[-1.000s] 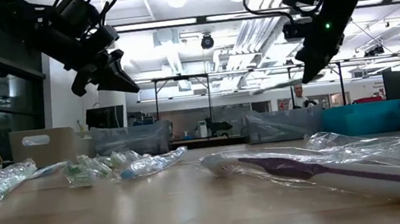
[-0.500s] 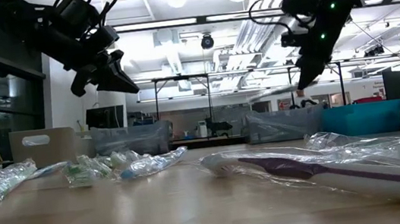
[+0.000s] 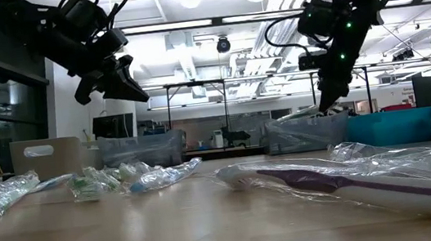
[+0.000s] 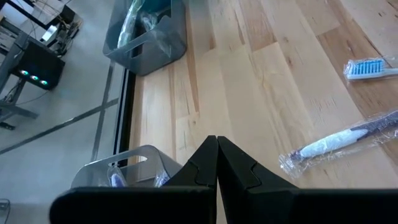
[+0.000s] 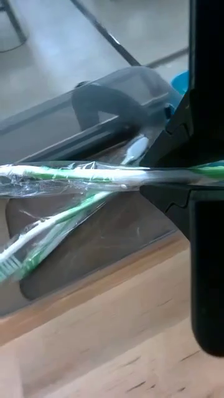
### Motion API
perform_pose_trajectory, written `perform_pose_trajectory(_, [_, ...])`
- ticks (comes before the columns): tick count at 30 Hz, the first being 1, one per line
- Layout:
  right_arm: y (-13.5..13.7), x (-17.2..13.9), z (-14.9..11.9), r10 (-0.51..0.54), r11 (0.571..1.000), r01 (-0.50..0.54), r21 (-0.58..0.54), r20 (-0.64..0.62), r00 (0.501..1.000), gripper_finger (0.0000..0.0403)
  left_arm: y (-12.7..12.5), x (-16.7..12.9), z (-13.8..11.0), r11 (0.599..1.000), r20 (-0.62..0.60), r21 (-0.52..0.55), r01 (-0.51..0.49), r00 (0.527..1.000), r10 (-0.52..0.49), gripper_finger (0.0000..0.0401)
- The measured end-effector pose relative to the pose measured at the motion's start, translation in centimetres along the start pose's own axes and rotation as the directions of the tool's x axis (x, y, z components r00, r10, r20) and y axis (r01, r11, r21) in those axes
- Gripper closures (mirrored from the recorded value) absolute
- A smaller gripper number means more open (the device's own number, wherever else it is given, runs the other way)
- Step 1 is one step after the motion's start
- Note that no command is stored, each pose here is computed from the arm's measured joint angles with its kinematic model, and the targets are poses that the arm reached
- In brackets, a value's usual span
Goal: Pick & Place Toothbrushes
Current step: Put the green toothbrush into the right black bin, then put the violet toothbrush into the left black bin
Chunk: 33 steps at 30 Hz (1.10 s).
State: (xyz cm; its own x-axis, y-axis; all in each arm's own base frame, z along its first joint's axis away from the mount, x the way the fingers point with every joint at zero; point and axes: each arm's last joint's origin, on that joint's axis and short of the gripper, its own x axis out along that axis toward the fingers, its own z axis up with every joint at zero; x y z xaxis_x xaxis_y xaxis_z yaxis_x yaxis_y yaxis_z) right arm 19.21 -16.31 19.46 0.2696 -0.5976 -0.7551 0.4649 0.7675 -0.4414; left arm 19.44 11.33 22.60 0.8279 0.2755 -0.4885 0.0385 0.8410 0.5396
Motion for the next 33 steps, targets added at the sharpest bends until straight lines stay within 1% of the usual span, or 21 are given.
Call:
perform_pose_trajectory(4, [-0.2,0.0,0.3,-0.036,0.999,0.037,-0.007,0.018,0.999,0.0374,0.0,0.0,0.0,1.0,-0.001,0.0,0.001,1.0,-0.001,0.0401])
perform_pose_trajectory(7, [-0.2,0.0,0.2,-0.042,0.999,0.042,-0.014,0.013,0.999,0.036,0.0,0.0,0.0,1.0,-0.004,-0.001,0.003,1.0,-0.003,0.0401])
perform_pose_trajectory(11, [-0.2,0.0,0.2,-0.051,0.998,0.051,-0.022,0.01,0.999,0.033,0.0,0.0,0.0,1.0,-0.004,0.0,0.004,1.0,-0.004,0.0401])
perform_pose_trajectory(17, [-0.4,0.0,0.3,-0.112,0.994,0.112,-0.007,-0.004,0.994,0.0276,0.0,0.0,0.0,1.0,-0.004,0.0,0.004,1.0,-0.004,0.0401])
perform_pose_trajectory(19, [-0.5,0.0,0.3,-0.146,0.989,0.146,0.027,-0.009,0.989,0.026,0.0,0.0,0.0,1.0,-0.004,0.0,0.004,1.0,-0.004,0.0401])
perform_pose_trajectory(22, [-0.3,-0.2,0.5,-0.177,0.976,0.176,0.127,-0.002,0.984,0.0243,0.0,0.0,0.0,1.0,-0.004,0.001,0.004,1.0,-0.004,0.0401])
perform_pose_trajectory(24, [0.0,-0.4,0.7,-0.159,0.967,0.153,0.203,0.015,0.987,0.0239,0.0,0.0,0.0,1.0,-0.004,0.001,0.004,1.0,-0.004,0.0401])
perform_pose_trajectory(27, [0.5,-1.0,1.0,-0.104,0.951,0.082,0.298,0.06,0.993,0.0237,-0.1,0.0,-0.1,1.0,-0.005,0.002,0.005,1.0,-0.005,0.0401])
perform_pose_trajectory(30, [1.2,-1.7,1.2,-0.058,0.948,0.025,0.318,0.094,0.994,0.0237,-0.1,0.0,-0.1,1.0,-0.008,0.0,0.007,1.0,-0.007,0.0401])
perform_pose_trajectory(32, [1.5,-2.2,1.3,-0.059,0.939,0.022,0.344,0.098,0.993,0.0237,-0.1,0.0,-0.1,1.0,-0.01,0.001,0.009,1.0,-0.009,0.0401])
perform_pose_trajectory(33, [1.5,-2.4,1.2,-0.068,0.926,0.027,0.376,0.097,0.993,0.0237,-0.1,0.0,-0.1,1.0,-0.01,0.004,0.009,1.0,-0.009,0.0401])
